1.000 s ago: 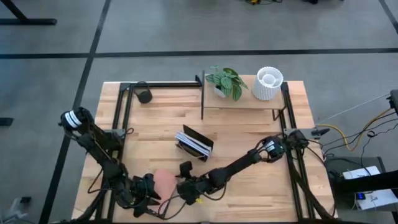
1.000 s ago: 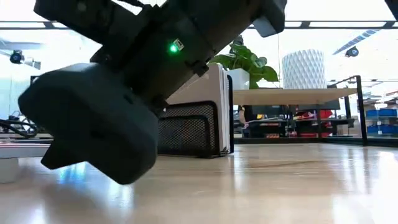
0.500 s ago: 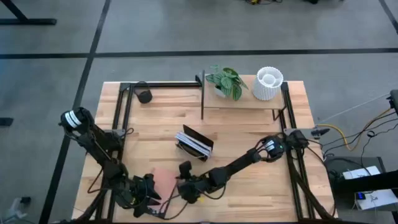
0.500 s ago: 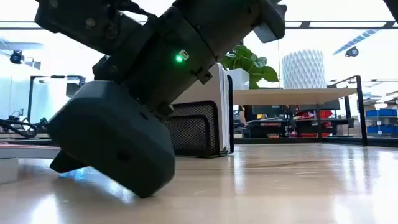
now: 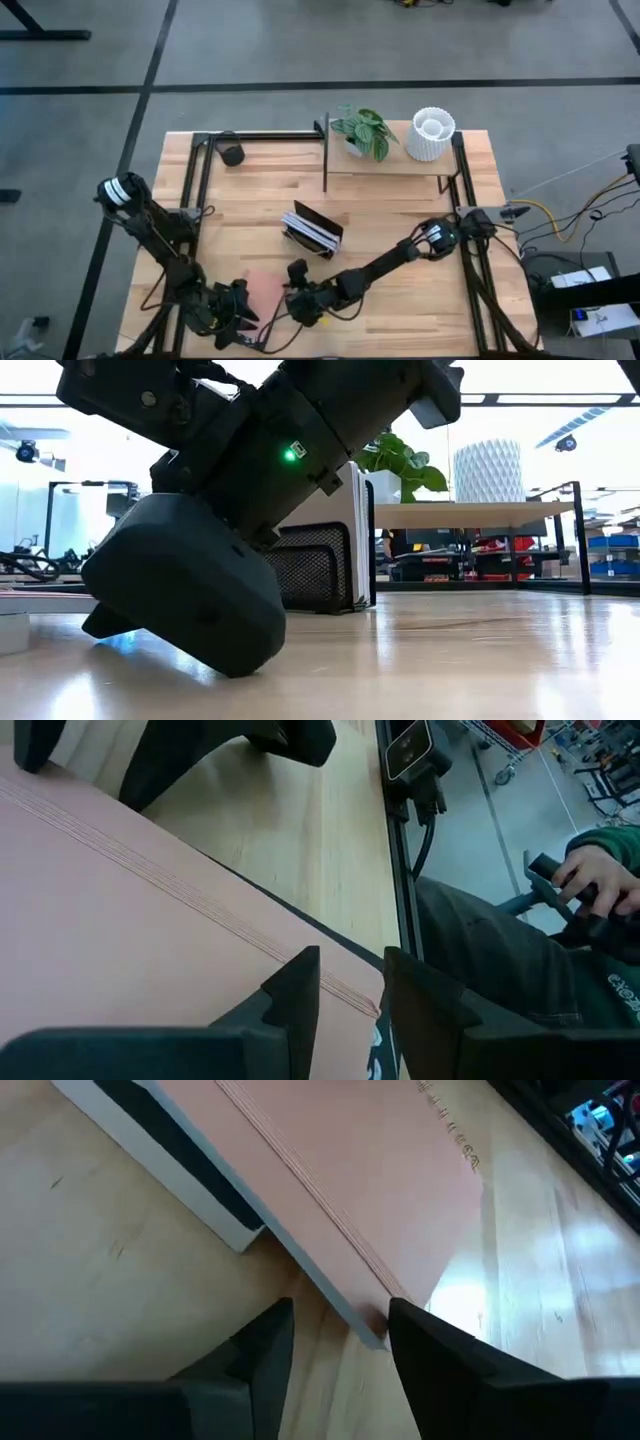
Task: Stock shelves
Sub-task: Put the pink notebook into the black mesh bookshelf
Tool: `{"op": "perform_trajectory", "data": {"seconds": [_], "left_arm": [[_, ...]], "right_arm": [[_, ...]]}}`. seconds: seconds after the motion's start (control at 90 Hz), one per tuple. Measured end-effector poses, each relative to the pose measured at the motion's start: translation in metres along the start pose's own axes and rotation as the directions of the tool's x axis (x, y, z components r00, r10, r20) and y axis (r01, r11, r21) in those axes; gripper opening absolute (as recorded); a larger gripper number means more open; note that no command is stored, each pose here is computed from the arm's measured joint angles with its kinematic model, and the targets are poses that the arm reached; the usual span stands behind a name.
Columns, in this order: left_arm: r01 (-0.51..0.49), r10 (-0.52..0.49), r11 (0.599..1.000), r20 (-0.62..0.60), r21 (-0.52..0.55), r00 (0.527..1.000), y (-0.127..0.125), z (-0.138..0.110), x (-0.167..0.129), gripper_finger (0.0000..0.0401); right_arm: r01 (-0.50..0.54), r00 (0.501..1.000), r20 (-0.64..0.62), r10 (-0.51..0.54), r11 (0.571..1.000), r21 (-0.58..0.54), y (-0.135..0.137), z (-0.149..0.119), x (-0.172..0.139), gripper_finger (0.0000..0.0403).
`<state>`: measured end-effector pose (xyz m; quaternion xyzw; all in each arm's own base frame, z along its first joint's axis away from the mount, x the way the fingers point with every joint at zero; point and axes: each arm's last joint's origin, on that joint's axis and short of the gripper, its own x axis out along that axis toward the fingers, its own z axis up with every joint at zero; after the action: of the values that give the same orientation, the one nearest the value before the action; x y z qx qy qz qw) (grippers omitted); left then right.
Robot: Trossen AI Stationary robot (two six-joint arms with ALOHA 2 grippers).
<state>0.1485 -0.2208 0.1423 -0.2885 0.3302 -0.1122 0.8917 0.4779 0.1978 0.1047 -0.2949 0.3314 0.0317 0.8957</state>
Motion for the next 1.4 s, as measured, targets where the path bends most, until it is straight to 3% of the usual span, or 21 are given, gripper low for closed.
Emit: {"op": "perform_trajectory", "data": {"seconds": [0.267, 0.444, 0.622, 0.811, 1.022, 1.189, 1.4], "left_arm": [[-0.011, 0.012, 1.0, 0.047, -0.009, 0.999, 0.0, 0.003, 0.001, 0.0098], [0.018, -0.009, 0.995, 0.094, -0.097, 0.996, -0.003, 0.006, 0.0, 0.0098], [0.034, -0.028, 0.998, 0.121, -0.048, 0.992, -0.005, 0.011, 0.001, 0.0098], [0.047, -0.048, 0.998, -0.009, -0.05, 0.999, -0.005, 0.011, -0.01, 0.0098], [0.109, -0.111, 0.993, -0.032, -0.048, 0.993, -0.025, 0.021, -0.049, 0.0088], [-0.05, 0.041, 0.995, -0.1, -0.085, 0.994, -0.012, 0.013, -0.059, 0.0065], [-0.261, 0.237, 0.961, -0.209, -0.096, 0.949, 0.014, -0.006, -0.051, 0.0048]], "right_arm": [[0.006, 1.0, 0.007, -0.006, 1.0, 0.0, -0.002, 0.0, 0.002, 0.0133], [0.009, 1.0, 0.003, -0.009, 1.0, 0.018, -0.002, -0.001, 0.001, 0.0132], [0.011, 1.0, 0.002, -0.011, 1.0, 0.023, -0.002, -0.001, 0.002, 0.0141], [0.014, 1.0, 0.003, -0.014, 1.0, 0.02, 0.0, 0.0, 0.0, 0.0142], [0.015, 1.0, 0.009, -0.015, 1.0, 0.012, 0.001, 0.003, -0.001, 0.0131], [0.015, 1.0, 0.015, -0.015, 1.0, 0.013, 0.0, 0.006, -0.001, 0.0136], [0.013, 1.0, 0.022, -0.013, 1.0, 0.022, 0.003, 0.004, 0.003, 0.0156]]}}
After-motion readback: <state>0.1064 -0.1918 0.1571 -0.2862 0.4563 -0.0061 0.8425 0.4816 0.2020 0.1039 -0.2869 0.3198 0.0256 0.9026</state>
